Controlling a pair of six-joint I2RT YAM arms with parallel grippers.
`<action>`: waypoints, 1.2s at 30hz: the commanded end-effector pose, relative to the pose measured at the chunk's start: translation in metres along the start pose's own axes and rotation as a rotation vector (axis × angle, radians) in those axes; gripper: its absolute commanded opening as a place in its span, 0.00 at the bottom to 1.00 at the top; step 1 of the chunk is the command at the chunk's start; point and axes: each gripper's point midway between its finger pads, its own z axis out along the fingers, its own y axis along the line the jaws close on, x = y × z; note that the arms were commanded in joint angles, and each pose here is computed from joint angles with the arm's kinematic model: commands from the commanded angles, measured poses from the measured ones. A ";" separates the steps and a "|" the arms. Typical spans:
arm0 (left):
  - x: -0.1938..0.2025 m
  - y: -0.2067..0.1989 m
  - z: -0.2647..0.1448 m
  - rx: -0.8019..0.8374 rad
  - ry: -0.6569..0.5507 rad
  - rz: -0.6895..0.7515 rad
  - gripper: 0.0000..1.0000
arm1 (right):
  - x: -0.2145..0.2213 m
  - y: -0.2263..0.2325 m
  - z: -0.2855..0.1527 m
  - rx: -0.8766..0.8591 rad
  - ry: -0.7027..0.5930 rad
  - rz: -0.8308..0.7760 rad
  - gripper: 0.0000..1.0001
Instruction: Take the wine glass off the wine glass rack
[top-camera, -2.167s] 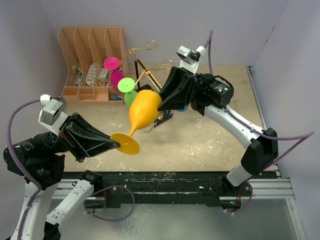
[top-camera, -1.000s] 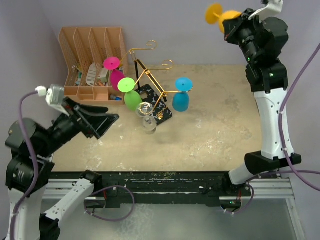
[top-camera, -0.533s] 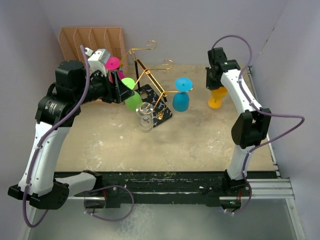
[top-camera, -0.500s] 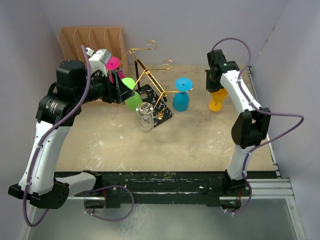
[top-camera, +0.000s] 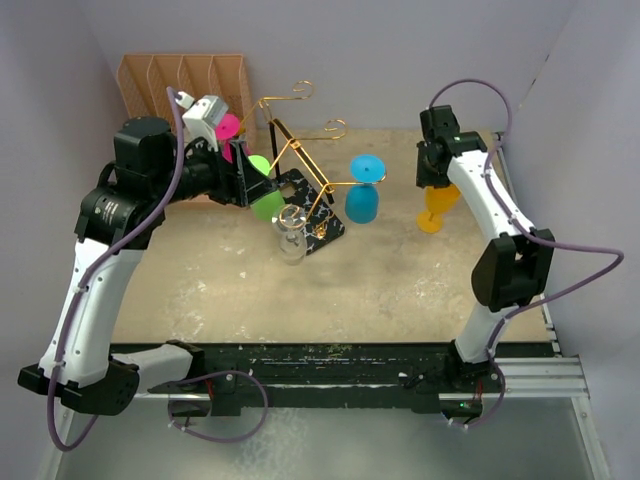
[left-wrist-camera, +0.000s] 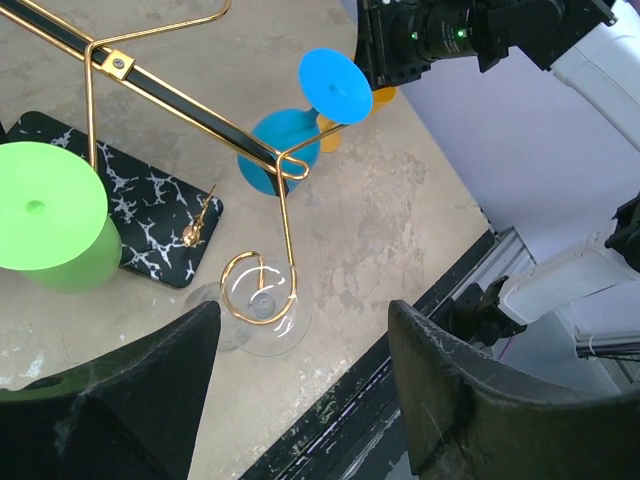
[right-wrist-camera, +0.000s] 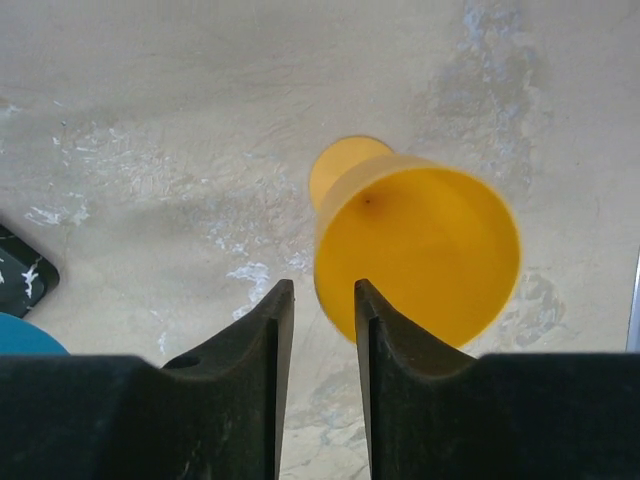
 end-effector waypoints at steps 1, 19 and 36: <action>-0.012 -0.008 0.003 0.051 -0.042 0.042 0.72 | -0.025 -0.014 -0.037 0.026 -0.132 0.063 0.36; -0.020 -0.008 0.095 0.299 0.001 -0.176 0.71 | 0.004 -0.049 -0.258 -0.321 -0.697 0.259 0.46; -0.015 -0.003 0.181 0.252 0.085 -0.255 0.65 | 0.038 -0.051 -0.270 -0.383 -0.770 0.229 0.45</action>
